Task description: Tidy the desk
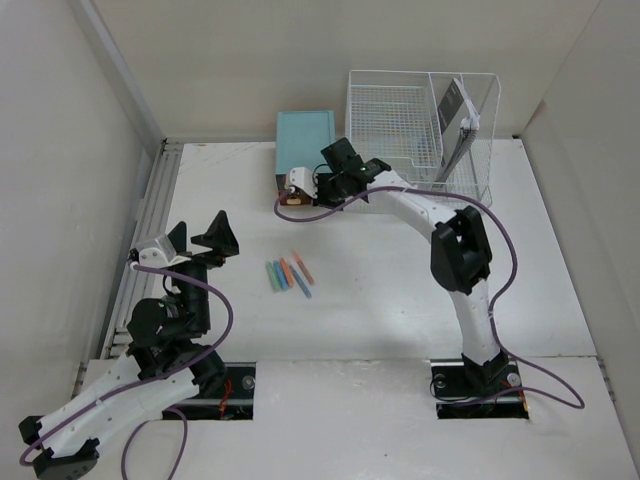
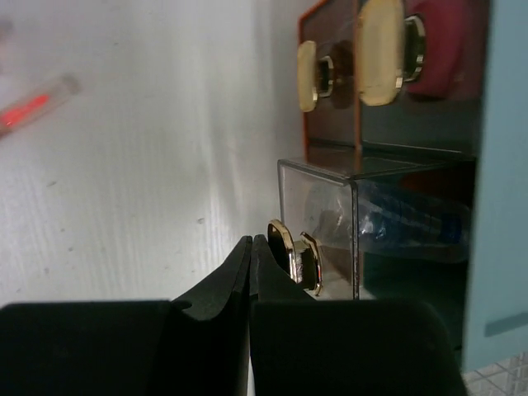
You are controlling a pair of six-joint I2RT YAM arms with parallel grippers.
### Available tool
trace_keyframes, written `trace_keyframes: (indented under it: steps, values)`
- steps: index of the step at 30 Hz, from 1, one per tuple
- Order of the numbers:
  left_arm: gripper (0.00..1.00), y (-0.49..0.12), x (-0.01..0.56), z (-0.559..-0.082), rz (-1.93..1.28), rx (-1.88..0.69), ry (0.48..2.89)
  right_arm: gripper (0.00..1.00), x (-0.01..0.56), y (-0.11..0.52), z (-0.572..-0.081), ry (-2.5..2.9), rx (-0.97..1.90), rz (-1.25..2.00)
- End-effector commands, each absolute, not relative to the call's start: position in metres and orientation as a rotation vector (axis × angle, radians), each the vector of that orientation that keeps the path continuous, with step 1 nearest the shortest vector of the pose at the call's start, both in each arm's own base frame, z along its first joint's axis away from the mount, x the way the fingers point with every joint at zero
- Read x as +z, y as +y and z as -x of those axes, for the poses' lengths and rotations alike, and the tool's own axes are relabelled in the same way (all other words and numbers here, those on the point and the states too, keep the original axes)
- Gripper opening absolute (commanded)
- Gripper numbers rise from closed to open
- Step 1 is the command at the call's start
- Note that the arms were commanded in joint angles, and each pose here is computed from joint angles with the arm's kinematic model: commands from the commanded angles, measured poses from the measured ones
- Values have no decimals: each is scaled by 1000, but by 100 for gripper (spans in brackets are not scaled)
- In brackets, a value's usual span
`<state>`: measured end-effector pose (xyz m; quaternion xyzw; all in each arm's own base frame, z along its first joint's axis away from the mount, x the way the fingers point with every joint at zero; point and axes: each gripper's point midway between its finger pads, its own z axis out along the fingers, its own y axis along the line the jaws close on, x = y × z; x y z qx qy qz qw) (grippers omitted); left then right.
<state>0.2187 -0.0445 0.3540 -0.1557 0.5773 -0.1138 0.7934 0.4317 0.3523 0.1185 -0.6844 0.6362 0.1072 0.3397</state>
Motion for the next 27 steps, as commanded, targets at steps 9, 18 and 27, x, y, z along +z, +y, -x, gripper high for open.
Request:
trace_keyframes:
  steps: [9,18,27]
  values:
    - [88,-39,360,-216,358,-253,1213,0,159,363,-491,1613,90,1533]
    - [88,-39,360,-216,358,-253,1213,0,161,356,-503,1629,15,1470]
    - [89,-49,361,-219,328,-282,1215,3,201,377,-382,1429,601,1731]
